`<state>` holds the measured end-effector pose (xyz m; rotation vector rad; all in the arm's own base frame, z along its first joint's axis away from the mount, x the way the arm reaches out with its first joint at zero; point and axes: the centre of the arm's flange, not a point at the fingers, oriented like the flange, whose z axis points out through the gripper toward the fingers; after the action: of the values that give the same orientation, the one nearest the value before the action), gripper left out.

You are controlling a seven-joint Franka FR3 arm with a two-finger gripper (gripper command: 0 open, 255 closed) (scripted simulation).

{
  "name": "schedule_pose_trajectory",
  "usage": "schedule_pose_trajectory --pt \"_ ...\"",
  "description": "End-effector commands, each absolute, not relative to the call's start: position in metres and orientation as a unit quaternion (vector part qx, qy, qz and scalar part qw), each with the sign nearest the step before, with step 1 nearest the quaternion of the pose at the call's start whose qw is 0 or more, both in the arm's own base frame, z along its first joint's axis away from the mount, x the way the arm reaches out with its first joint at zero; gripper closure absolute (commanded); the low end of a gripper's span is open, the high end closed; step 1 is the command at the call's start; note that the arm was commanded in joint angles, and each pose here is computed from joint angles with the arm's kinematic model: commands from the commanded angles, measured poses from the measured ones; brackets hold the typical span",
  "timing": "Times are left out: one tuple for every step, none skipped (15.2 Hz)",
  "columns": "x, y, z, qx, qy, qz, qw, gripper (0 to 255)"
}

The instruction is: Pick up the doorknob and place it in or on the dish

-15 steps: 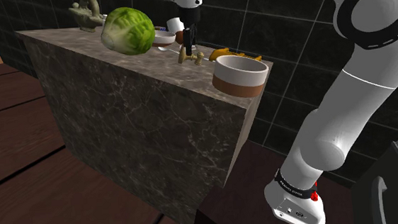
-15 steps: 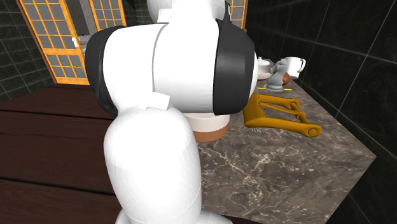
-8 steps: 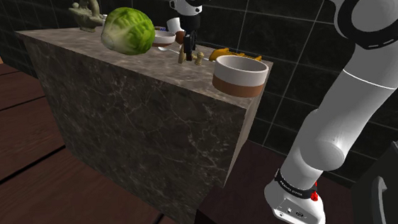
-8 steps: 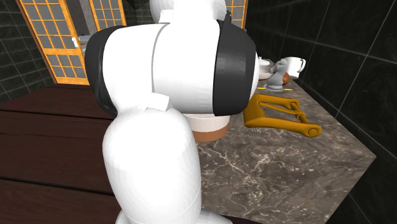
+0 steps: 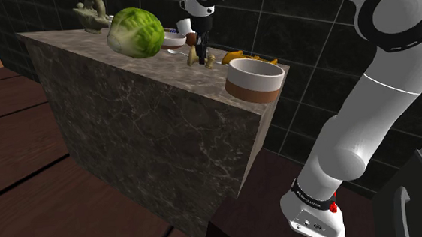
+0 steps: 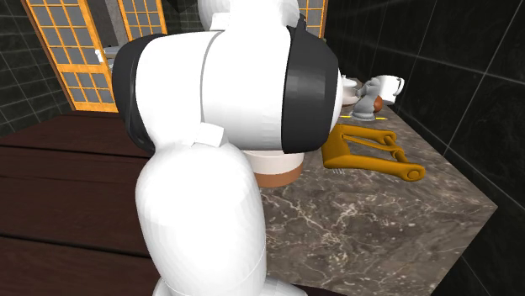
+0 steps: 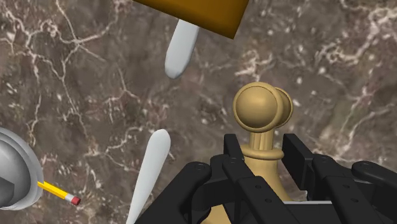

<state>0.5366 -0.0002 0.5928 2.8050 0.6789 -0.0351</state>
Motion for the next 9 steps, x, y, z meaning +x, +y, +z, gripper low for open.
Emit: schedule_pose_trajectory --pt "0.537 0.000 0.593 0.964 0.233 -0.012 0.127 255" --pt "0.537 0.000 0.593 0.964 0.233 -0.012 0.127 255" --pt "0.537 0.000 0.593 0.964 0.233 -0.012 0.127 255" --pt "0.537 0.000 0.593 0.964 0.233 -0.012 0.127 255" --pt "0.537 0.000 0.593 0.964 0.233 -0.012 0.127 255" --pt "0.537 0.000 0.593 0.964 0.233 -0.012 0.127 255" --pt "0.537 0.000 0.598 0.964 0.233 -0.012 0.127 255" --pt "0.537 0.000 0.603 0.964 0.233 -0.012 0.127 255" --pt "0.537 0.000 0.609 0.964 0.233 -0.012 0.127 255"
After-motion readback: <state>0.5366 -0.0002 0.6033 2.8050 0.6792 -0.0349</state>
